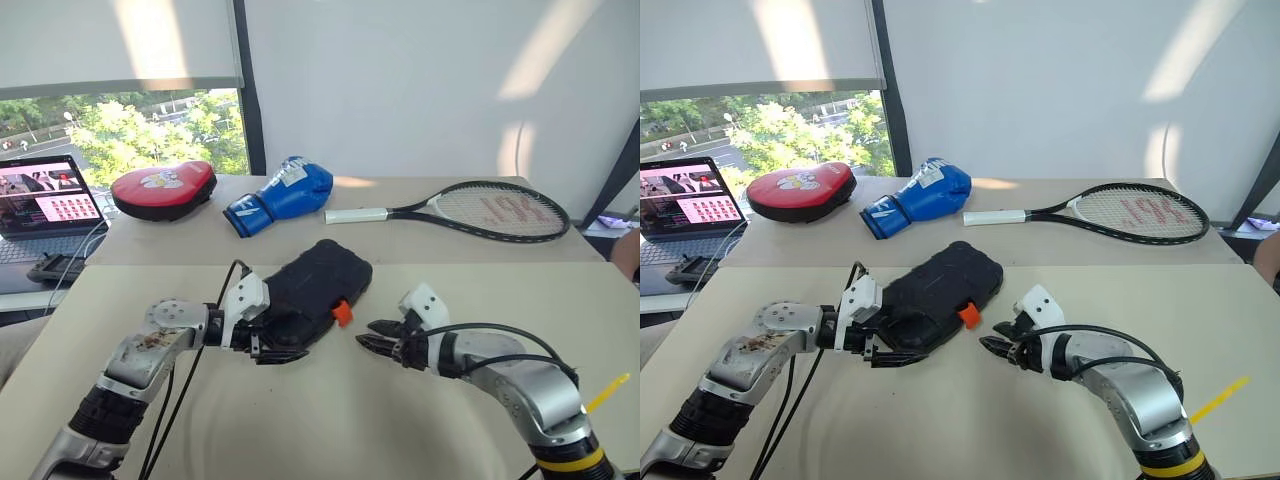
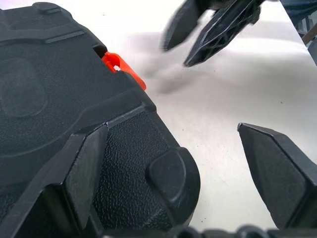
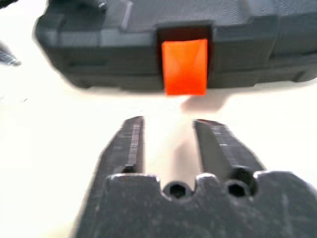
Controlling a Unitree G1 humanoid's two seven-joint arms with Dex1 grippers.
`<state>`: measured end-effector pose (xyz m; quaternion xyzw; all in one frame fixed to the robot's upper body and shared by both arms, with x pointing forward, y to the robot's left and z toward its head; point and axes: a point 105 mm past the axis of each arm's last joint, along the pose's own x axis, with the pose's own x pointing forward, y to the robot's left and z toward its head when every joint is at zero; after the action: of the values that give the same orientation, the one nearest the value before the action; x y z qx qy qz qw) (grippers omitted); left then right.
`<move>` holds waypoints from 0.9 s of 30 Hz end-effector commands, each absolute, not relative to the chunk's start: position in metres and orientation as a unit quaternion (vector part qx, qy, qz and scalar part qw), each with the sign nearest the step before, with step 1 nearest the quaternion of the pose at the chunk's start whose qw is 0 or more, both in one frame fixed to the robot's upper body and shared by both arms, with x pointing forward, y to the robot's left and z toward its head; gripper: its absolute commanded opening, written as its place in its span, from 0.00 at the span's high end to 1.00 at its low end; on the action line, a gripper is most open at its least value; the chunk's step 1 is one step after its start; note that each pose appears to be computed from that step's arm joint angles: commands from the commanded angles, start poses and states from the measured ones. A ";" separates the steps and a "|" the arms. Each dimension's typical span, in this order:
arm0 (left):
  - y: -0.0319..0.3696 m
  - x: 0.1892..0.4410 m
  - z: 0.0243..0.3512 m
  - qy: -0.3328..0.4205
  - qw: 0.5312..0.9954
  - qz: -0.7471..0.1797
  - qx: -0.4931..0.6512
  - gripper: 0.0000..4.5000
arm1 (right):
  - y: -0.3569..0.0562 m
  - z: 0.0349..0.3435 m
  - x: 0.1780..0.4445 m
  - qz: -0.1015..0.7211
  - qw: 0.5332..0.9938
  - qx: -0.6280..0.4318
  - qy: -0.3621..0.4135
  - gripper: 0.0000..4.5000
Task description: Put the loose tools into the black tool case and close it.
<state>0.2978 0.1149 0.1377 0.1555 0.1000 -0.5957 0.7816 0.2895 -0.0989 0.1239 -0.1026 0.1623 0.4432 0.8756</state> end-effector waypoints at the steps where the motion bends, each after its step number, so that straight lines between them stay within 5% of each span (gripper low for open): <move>1: 0.123 0.299 0.124 0.132 0.786 -0.583 0.157 0.00 | -0.093 0.125 0.309 0.438 0.873 -0.139 0.162 0.92; 2: 0.123 0.300 0.124 0.132 0.787 -0.582 0.157 0.00 | -0.090 0.125 0.315 0.439 0.871 -0.148 0.165 0.99; 13: 0.122 0.297 0.122 0.133 0.788 -0.581 0.154 0.00 | -0.043 0.137 0.366 0.478 0.847 -0.184 0.144 0.99; 27: 0.129 0.293 0.120 0.117 0.813 -0.557 0.123 0.00 | -0.084 0.156 0.319 0.436 0.891 -0.102 0.075 0.99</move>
<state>0.2934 0.1217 0.1365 0.1282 0.0808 -0.5695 0.8079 0.3207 -0.0821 0.1465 -0.1173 0.0898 0.4474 0.8820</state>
